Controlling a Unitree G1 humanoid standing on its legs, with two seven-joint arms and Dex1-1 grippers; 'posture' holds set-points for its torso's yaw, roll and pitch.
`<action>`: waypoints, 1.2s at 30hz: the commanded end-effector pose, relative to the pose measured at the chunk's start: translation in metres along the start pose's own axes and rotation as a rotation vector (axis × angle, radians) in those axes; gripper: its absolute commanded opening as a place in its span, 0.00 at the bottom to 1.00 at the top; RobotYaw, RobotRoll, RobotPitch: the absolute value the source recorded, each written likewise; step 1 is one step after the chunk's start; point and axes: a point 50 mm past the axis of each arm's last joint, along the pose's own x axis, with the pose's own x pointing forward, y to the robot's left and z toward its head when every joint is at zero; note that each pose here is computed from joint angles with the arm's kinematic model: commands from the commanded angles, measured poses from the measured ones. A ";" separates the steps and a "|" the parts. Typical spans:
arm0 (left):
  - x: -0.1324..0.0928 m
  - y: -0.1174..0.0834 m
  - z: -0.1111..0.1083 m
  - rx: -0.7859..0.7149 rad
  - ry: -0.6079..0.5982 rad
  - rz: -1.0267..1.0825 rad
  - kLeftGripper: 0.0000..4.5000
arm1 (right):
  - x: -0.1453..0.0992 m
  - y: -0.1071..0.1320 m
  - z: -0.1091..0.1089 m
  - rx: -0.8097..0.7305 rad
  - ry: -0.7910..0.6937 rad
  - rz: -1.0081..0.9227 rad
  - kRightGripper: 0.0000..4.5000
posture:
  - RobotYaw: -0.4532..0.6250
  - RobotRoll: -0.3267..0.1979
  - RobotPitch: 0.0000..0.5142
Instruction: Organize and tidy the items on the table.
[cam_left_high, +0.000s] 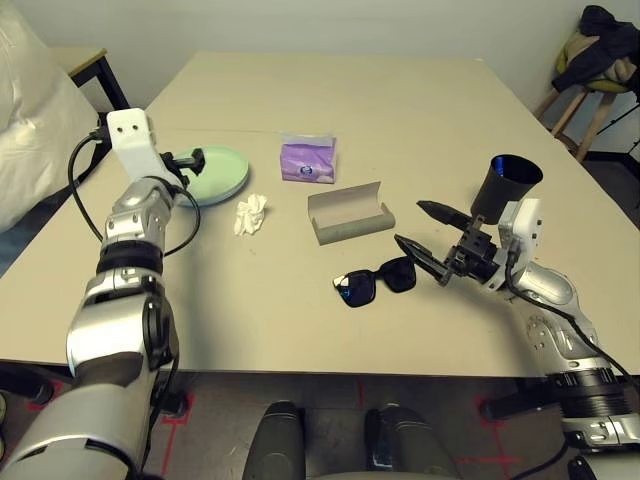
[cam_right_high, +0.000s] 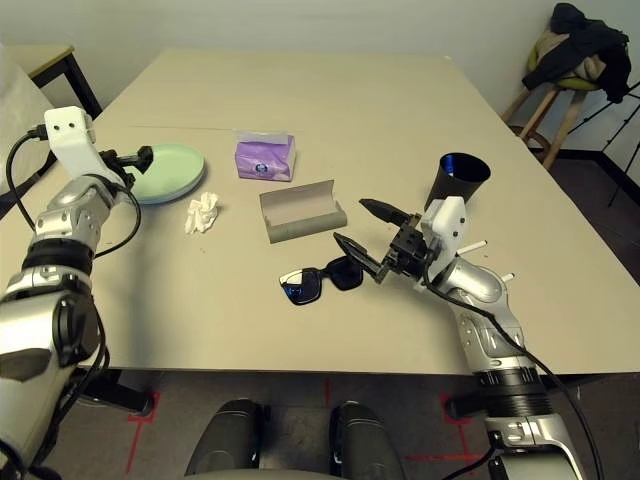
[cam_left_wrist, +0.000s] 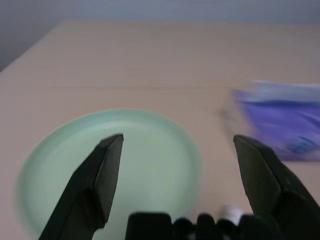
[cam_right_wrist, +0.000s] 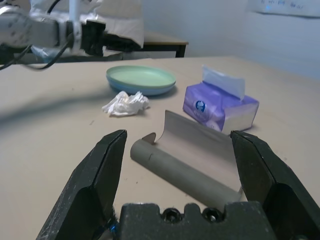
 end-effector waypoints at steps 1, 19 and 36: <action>-0.015 -0.023 -0.003 0.010 0.050 -0.318 0.99 | 0.000 -0.003 0.003 -0.013 0.005 0.002 1.00 | 0.60 0.62 0.09; -0.002 -0.029 -0.027 0.111 0.296 -0.354 0.99 | -0.003 -0.001 0.006 -0.018 0.009 -0.005 1.00 | 0.57 0.62 0.09; 0.008 -0.017 -0.038 0.191 0.458 -0.210 0.99 | -0.001 -0.001 0.009 -0.022 0.015 0.000 1.00 | 0.58 0.62 0.09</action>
